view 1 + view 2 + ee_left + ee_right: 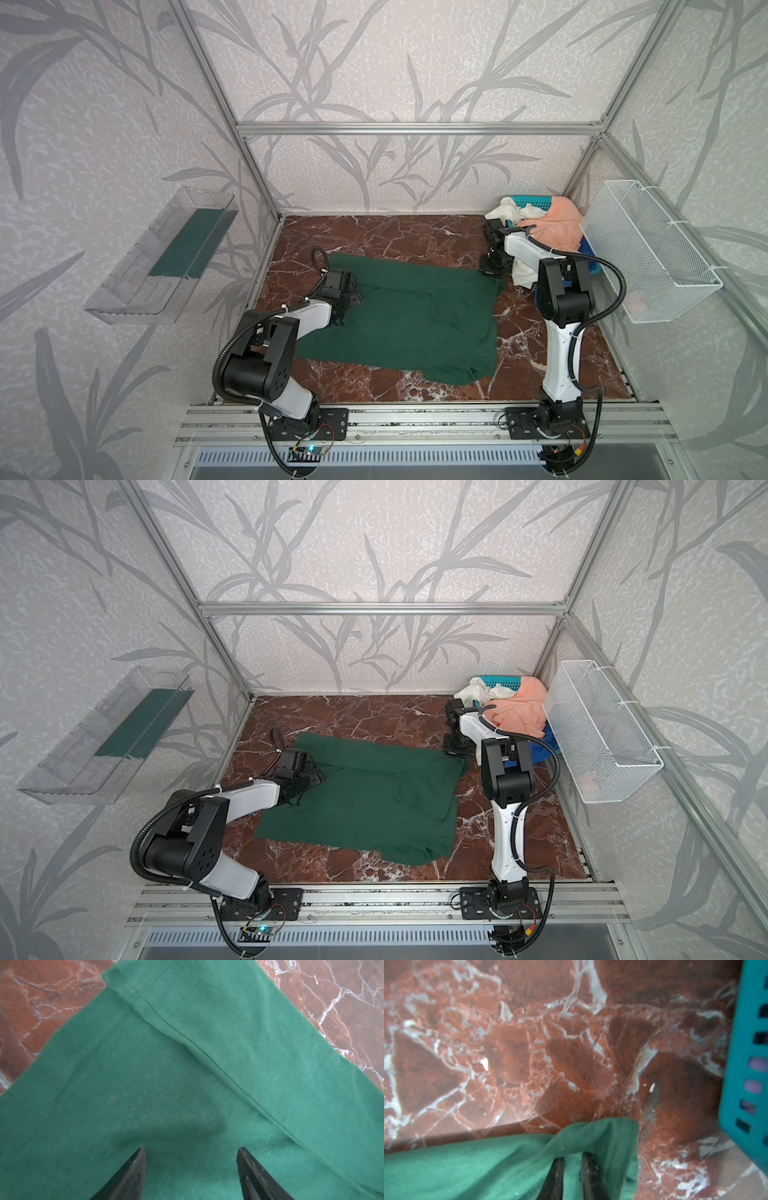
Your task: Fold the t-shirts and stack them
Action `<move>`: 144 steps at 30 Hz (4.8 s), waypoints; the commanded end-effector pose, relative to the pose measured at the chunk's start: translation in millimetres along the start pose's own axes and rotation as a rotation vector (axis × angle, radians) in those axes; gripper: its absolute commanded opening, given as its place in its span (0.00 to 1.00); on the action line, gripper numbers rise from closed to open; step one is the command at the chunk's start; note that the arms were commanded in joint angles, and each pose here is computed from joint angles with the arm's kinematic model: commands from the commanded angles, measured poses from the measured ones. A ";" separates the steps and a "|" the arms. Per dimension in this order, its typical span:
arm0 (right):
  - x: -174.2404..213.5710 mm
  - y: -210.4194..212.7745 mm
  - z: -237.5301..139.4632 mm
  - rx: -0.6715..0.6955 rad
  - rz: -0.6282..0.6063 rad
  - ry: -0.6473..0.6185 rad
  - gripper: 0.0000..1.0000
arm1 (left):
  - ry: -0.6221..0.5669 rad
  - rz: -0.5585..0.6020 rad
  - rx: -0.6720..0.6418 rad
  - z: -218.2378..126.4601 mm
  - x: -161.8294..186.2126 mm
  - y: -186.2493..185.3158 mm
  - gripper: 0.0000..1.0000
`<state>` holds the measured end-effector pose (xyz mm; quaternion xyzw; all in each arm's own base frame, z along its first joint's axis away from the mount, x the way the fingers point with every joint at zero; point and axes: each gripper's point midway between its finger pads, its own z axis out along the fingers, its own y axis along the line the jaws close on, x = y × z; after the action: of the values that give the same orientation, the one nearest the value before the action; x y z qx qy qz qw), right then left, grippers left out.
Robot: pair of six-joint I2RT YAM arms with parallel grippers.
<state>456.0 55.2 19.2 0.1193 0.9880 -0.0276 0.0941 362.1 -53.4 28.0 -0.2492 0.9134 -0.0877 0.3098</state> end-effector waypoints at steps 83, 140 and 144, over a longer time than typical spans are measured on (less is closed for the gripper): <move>268.6 21.4 -94.0 -0.536 -0.036 0.127 0.75 | -0.006 -0.186 -0.172 -100.3 70.1 96.9 0.83; 283.2 22.7 -121.1 -0.294 -0.097 0.081 0.00 | -0.004 -0.131 -0.107 -145.9 50.1 76.4 0.00; 303.2 15.6 -111.3 -0.294 -0.037 0.112 0.00 | 0.009 -0.137 -0.096 -141.0 57.3 77.9 0.00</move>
<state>171.0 156.5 77.9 0.0509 0.9869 0.1296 0.0812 216.5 -16.2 96.4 -0.3269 0.8902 -0.0767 0.3080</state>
